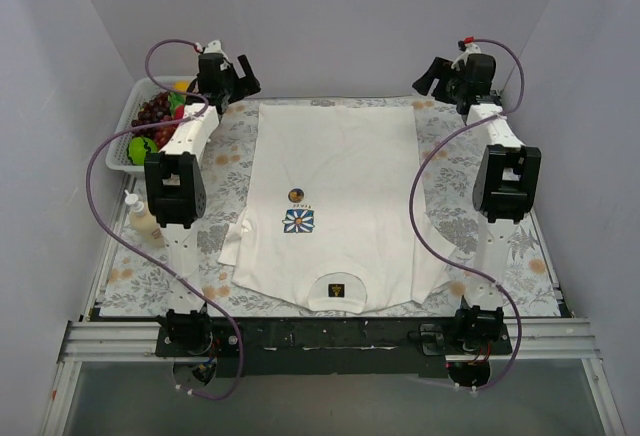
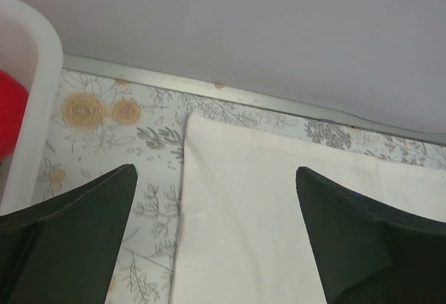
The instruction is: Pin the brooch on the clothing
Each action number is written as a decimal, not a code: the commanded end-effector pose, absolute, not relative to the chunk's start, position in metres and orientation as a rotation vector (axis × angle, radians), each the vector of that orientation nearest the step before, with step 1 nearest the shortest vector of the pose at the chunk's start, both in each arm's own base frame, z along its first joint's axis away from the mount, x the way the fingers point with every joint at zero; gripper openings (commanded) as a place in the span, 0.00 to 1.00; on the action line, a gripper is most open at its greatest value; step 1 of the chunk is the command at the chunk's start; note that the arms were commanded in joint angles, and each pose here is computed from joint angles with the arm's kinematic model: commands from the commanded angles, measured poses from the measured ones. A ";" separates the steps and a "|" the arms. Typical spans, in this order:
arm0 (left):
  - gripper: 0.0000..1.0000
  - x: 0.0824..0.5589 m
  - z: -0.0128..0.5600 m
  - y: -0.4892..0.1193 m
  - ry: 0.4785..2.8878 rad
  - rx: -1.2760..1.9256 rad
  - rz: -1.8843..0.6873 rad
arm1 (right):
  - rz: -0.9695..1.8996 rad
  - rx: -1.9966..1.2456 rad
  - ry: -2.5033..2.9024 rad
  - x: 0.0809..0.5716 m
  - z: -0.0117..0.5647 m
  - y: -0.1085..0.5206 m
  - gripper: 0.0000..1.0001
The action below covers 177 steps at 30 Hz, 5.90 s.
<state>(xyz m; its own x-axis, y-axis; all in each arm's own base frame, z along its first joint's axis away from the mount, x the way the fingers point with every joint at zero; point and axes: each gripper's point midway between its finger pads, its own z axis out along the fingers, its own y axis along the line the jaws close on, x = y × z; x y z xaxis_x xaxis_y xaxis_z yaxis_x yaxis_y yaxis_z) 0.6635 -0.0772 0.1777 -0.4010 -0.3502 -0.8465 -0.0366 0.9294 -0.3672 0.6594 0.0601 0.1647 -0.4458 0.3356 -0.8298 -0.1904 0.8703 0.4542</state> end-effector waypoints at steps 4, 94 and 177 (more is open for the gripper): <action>0.98 0.594 0.272 -0.090 1.883 -0.252 -0.479 | 0.568 0.036 2.022 0.581 0.211 0.073 0.81; 0.65 0.322 0.101 -0.088 2.636 -0.475 -0.269 | -0.256 0.518 2.339 0.344 0.123 -0.063 0.51; 0.98 0.359 0.181 -0.071 2.387 -0.381 -0.087 | 0.373 -0.266 2.227 0.320 0.171 0.175 0.79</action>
